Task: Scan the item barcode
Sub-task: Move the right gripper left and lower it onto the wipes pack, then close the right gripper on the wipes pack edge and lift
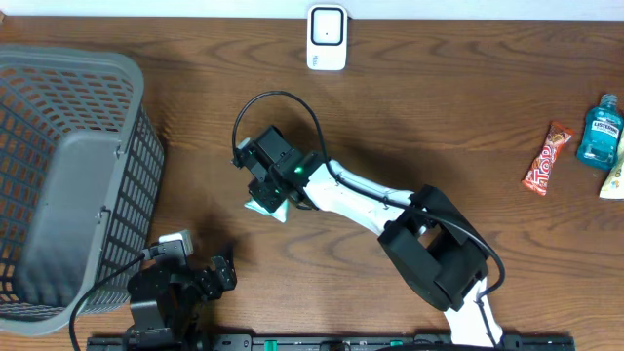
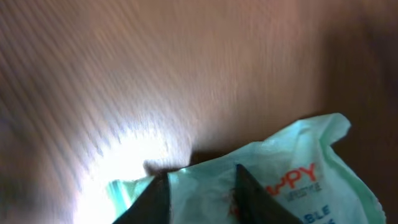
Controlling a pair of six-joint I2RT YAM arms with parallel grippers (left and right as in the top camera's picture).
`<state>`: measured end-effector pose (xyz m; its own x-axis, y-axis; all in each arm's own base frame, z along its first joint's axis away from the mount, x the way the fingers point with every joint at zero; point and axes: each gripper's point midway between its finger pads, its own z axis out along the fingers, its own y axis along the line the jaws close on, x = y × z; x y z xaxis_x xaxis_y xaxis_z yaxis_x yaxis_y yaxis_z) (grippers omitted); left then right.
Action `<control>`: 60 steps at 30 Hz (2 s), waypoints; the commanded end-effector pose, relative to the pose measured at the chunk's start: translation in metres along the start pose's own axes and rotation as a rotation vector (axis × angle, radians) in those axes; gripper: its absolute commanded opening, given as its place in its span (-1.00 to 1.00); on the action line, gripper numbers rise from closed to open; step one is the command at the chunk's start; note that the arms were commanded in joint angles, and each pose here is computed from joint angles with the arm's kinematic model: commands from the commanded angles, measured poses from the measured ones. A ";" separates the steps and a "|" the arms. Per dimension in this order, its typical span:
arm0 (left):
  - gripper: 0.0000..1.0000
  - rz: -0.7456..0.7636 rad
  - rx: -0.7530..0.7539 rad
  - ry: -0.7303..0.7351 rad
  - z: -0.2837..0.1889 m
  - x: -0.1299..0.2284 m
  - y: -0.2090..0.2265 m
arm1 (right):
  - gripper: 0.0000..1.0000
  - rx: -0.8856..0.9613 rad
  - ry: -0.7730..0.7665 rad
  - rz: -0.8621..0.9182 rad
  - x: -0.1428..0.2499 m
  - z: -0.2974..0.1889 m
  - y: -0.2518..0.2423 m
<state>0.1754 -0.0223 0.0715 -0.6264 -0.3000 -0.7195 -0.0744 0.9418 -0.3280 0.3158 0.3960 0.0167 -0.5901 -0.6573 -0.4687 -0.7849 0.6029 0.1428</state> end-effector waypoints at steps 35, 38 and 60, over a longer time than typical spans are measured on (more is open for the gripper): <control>0.96 -0.020 -0.020 0.067 0.001 0.017 0.005 | -0.28 0.044 0.194 0.052 0.042 -0.047 -0.009; 0.96 -0.020 -0.020 0.067 0.001 0.017 0.005 | -0.35 0.042 0.263 0.062 0.059 -0.041 -0.009; 0.96 -0.020 -0.020 0.067 0.001 0.017 0.005 | 0.29 0.112 0.446 0.153 0.072 -0.112 -0.003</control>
<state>0.1754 -0.0223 0.0715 -0.6264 -0.3000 -0.7195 -0.0744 0.9418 -0.3280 0.2437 0.2879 0.0537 -0.6651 -0.7451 0.0507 -0.7354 0.6652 0.1291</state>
